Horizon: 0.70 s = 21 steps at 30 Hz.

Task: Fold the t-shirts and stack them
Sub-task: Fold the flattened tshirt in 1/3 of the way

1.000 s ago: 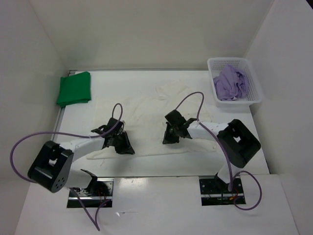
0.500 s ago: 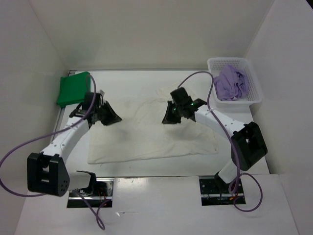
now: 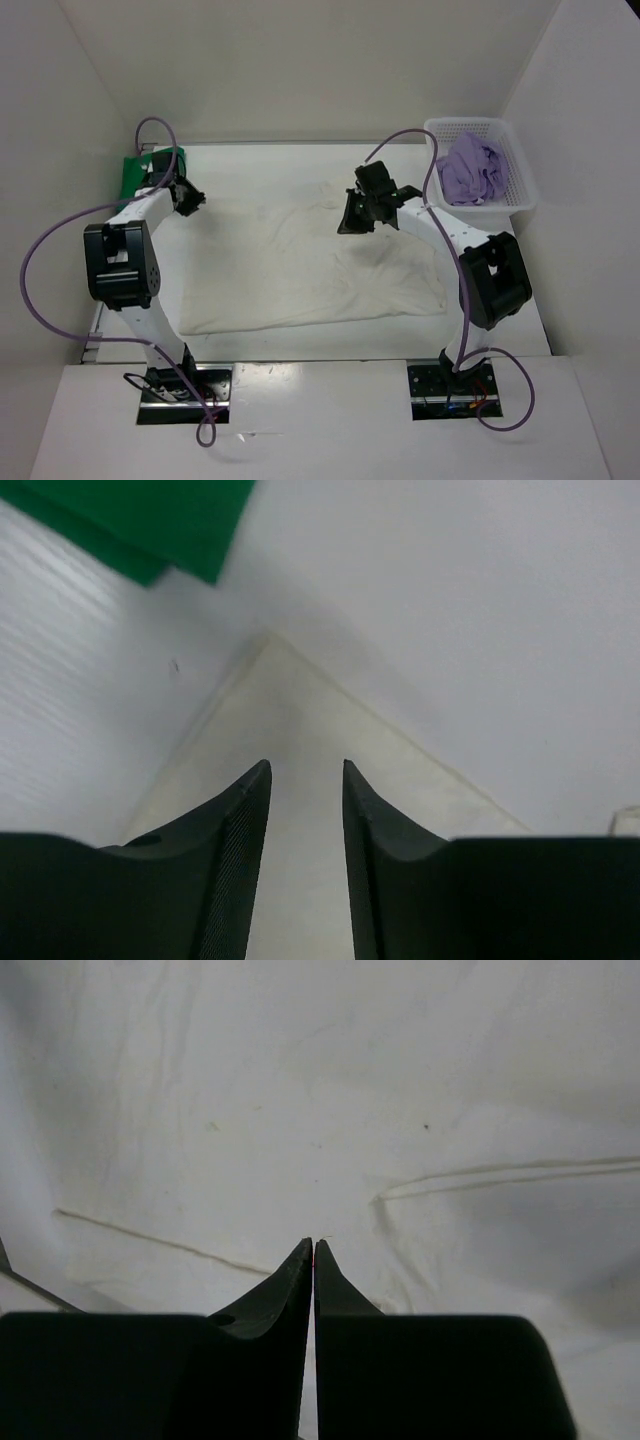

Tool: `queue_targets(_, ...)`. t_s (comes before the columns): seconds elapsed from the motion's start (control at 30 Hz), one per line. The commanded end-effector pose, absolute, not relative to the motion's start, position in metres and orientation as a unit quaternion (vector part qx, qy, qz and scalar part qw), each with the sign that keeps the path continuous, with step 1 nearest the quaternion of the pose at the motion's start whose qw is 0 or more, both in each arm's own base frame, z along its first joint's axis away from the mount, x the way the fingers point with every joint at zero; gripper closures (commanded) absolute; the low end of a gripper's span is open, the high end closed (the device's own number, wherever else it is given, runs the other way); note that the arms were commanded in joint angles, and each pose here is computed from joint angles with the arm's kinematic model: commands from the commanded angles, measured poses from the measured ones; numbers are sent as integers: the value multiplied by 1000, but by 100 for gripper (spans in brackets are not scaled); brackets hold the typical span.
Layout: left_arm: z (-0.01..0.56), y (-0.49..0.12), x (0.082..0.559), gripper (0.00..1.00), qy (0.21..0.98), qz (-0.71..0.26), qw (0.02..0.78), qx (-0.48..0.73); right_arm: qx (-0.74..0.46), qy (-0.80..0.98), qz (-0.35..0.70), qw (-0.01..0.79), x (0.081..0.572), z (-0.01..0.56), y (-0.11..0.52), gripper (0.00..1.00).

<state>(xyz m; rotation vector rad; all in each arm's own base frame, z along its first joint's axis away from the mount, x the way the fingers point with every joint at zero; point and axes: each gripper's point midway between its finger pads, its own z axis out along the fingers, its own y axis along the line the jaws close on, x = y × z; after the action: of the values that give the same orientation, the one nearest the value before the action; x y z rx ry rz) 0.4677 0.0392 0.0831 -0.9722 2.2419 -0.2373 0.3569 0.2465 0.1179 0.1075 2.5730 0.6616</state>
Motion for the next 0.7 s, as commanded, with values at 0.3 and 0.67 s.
queue_targets(0.3,53,91,514,51,859,5,346,-379,6,925,268,268,382,131,257,90)
queue_targets(0.67,33,85,518,58,871,-6,328,-366,3,926,272,263,391,127,260,85)
